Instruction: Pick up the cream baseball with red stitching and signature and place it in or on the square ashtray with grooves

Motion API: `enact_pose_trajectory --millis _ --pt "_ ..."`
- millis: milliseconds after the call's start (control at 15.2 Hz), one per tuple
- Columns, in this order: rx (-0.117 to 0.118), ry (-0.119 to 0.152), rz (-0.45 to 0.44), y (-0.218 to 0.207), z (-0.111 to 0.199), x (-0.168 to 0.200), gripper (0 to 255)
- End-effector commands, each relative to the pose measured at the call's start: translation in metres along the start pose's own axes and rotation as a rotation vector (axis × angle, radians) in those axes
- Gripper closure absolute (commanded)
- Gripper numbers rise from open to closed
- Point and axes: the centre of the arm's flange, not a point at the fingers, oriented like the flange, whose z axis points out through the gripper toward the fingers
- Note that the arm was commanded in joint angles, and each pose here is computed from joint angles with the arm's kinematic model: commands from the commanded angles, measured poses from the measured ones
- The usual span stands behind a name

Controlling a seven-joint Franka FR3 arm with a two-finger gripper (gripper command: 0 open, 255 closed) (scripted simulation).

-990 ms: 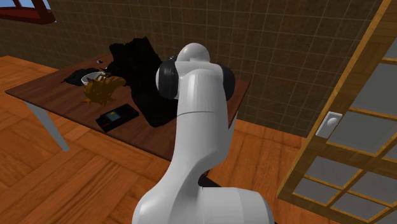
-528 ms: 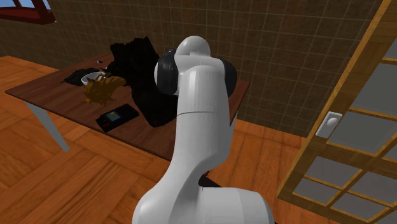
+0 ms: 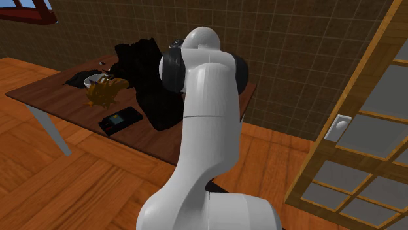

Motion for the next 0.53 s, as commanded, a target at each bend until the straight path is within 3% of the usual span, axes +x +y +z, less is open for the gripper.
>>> enact_pose_trajectory --millis 0,462 --pt "0.000 0.001 0.000 0.012 -0.008 0.012 255" --pt "0.000 0.001 0.000 0.017 0.025 -0.003 255"
